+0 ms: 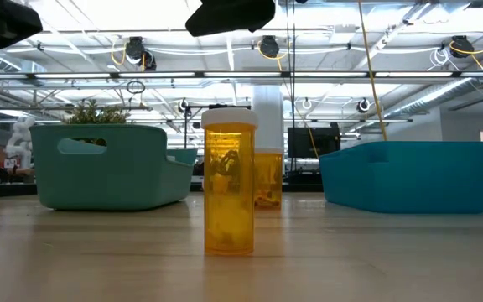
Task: Pick and place medicine bottles into bin by pill shape (circle, oval)
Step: Adjust the bottom left large orange pill bottle, then put the small blue pill bottle into the green bin
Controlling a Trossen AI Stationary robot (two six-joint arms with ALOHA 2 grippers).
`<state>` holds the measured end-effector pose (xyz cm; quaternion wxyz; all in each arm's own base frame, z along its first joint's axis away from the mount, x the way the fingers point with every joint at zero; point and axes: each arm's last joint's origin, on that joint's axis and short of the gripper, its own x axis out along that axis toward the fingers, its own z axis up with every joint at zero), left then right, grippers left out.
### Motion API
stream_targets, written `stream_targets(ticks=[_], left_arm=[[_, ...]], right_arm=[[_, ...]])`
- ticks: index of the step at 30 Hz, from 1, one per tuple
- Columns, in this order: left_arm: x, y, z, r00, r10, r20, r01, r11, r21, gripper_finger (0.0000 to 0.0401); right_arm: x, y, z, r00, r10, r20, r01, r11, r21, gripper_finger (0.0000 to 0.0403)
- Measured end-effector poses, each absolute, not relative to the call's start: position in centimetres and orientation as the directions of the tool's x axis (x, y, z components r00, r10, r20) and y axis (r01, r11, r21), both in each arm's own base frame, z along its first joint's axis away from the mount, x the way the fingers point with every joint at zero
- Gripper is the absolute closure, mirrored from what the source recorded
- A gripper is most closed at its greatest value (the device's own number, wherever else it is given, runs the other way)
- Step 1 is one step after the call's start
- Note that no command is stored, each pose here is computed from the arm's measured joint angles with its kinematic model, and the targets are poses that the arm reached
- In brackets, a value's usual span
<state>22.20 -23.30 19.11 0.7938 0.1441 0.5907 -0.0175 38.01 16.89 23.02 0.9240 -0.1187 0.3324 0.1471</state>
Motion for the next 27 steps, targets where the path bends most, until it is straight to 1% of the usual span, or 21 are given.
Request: stream_targets(ticks=[7, 10, 12, 17, 20, 23, 27], left_arm=[[22.9, -23.6, 19.8, 0.367, 0.13, -0.921, 0.234, 0.945, 0.227, 0.019], [23.3, -23.8, 20.1, 0.39, 0.107, -0.915, 0.286, 0.93, 0.231, 0.019], [23.6, -24.1, 20.4, 0.416, 0.083, -0.906, 0.354, 0.903, 0.245, 0.019], [25.0, -24.9, 20.9, 0.498, -0.038, -0.866, 0.559, 0.778, 0.288, 0.019], [25.8, -24.9, 21.1, 0.517, -0.098, -0.85, 0.643, 0.7, 0.311, 0.019], [26.3, -24.6, 21.2, 0.52, -0.116, -0.846, 0.7, 0.626, 0.344, 0.019], [26.7, -24.1, 21.2, 0.511, -0.122, -0.851, 0.767, 0.513, 0.386, 0.019]], right_arm=[[38.0, 16.9, 23.0, 0.735, 0.193, -0.65, -0.349, 0.929, -0.119, 0.019], [38.0, 16.9, 23.0, 0.734, 0.192, -0.651, -0.349, 0.929, -0.119, 0.019], [37.9, 16.9, 22.9, 0.728, 0.189, -0.659, -0.351, 0.929, -0.121, 0.019], [37.2, 16.5, 23.4, 0.696, 0.173, -0.697, -0.352, 0.928, -0.121, 0.019], [36.4, 16.1, 24.4, 0.685, 0.165, -0.71, -0.33, 0.938, -0.101, 0.019], [35.6, 15.7, 25.5, 0.684, 0.144, -0.715, -0.292, 0.952, -0.087, 0.019], [34.5, 15.3, 26.9, 0.699, 0.092, -0.709, -0.238, 0.965, -0.11, 0.019]])
